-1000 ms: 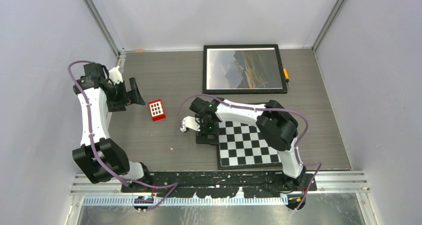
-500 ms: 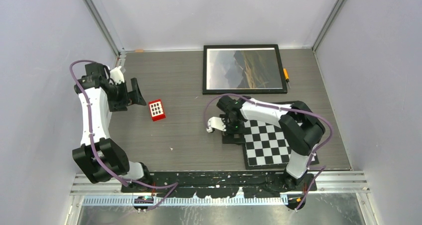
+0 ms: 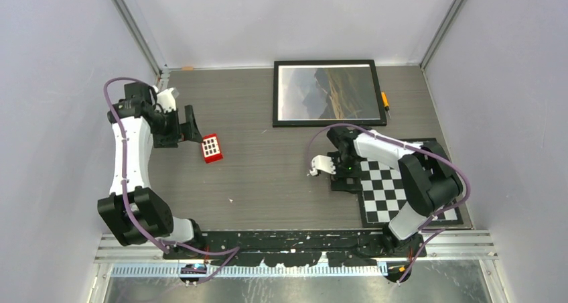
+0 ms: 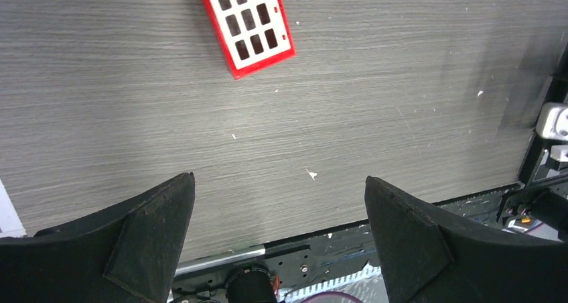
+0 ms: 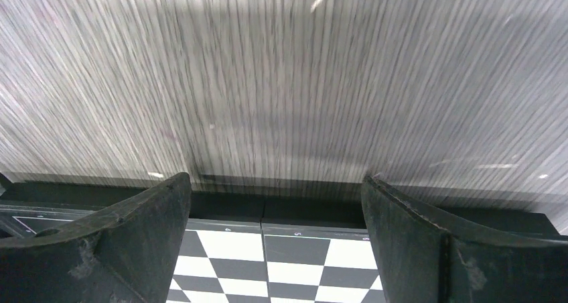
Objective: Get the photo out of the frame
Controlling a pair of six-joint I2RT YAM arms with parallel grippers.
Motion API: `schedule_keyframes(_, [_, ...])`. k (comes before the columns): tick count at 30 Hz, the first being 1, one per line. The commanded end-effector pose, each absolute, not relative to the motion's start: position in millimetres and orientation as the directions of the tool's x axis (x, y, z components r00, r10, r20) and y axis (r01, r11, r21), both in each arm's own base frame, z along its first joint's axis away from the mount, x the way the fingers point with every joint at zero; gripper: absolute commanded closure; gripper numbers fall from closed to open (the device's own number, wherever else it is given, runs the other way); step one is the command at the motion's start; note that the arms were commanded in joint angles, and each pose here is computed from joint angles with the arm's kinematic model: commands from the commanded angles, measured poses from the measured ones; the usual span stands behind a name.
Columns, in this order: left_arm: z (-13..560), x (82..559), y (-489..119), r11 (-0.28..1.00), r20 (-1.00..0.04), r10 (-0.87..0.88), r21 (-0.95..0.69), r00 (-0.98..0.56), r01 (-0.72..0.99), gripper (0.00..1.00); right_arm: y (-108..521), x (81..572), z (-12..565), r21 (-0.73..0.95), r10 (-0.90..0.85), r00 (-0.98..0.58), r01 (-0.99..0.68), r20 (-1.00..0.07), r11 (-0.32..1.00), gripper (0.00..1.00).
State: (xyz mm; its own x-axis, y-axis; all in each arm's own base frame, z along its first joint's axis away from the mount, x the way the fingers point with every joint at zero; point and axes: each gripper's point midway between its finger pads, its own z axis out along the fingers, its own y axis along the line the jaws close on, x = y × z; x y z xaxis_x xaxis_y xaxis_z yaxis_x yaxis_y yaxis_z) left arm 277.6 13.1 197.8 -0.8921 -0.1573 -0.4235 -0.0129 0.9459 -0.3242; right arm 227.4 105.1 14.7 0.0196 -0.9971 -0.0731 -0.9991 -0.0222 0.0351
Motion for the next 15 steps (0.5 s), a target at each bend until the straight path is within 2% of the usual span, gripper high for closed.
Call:
schedule_keyframes(1, [206, 283, 4, 0.951, -0.460, -0.084, -0.301, -0.884, 0.066, 0.00, 74, 206, 16, 0.103, -1.000, 0.024, -0.994, -0.021, -0.026, 0.00])
schedule_keyframes(8, [199, 299, -24, 0.949, -0.466, 0.061, -0.247, -0.882, 0.196, 0.00, 67, 214, 26, 0.084, -0.998, -0.046, -0.996, -0.049, 0.041, 0.00])
schedule_keyframes(12, [189, 312, -60, 0.924, -0.456, 0.205, -0.202, -0.866, 0.326, 0.00, 90, 238, 54, 0.061, -0.974, -0.162, -0.986, -0.159, 0.154, 0.00])
schedule_keyframes(15, [191, 333, -87, 0.902, -0.465, 0.245, -0.212, -0.851, 0.376, 0.00, 110, 264, 81, 0.067, -0.920, -0.289, -0.957, -0.264, 0.281, 0.00])
